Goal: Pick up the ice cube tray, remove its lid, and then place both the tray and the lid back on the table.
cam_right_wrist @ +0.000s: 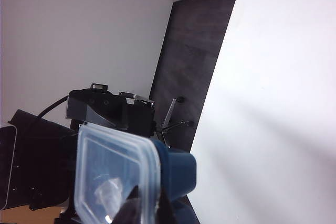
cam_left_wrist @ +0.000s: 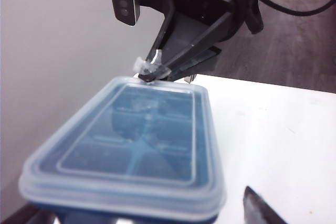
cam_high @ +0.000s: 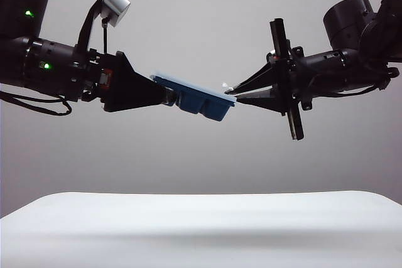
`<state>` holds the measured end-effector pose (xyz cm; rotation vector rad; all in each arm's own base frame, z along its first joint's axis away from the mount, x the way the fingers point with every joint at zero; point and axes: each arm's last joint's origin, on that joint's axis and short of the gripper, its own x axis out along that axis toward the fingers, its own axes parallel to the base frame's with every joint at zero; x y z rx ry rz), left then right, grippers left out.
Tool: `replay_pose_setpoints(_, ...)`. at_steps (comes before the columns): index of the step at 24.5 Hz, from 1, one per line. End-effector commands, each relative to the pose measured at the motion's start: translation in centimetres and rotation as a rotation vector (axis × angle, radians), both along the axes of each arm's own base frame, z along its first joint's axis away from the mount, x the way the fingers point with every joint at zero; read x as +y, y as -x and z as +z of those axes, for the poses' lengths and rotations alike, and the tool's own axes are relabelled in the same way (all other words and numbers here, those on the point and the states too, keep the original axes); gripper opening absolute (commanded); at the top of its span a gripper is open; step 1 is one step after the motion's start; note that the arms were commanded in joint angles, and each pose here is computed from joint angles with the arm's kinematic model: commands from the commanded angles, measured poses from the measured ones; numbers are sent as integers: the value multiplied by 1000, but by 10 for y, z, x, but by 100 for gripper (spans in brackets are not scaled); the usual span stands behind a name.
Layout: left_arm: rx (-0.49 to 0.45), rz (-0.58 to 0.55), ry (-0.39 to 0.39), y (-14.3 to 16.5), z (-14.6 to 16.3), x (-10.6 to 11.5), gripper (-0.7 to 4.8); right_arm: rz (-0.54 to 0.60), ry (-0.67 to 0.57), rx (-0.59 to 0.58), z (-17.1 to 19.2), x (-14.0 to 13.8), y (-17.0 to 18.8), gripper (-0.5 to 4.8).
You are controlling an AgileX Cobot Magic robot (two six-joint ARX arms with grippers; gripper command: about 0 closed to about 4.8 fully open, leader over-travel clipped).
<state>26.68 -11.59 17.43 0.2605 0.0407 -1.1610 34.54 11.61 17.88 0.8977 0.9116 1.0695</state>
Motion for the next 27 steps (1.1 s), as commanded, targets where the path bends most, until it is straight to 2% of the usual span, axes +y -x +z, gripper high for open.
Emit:
replay_pose_setpoints(1,-21,22,-3,1,2,-5,479,8,-4,-21,3,1,0,-9)
replay_pose_setpoints(5,-34,44,-21,5,2,-15,479,25,-4,-20,3,7,2,-9)
replay_pose_setpoints(14,-33,49,-22,5,2,-16,479,38,-8,-19,3,8,3,-9)
replay_pose_setpoints(18,-31,25,-17,5,2,-16,413,40,-7,-11,3,8,3,-9)
replay_pose_setpoints(19,-31,25,-17,5,2,-16,360,43,-8,-11,3,8,3,-9)
replay_pose_setpoints(21,-31,25,-17,5,2,-16,317,49,-10,-10,3,8,3,-9)
replay_pose_setpoints(27,-28,-7,-10,7,2,-17,303,55,-15,0,3,8,3,-9)
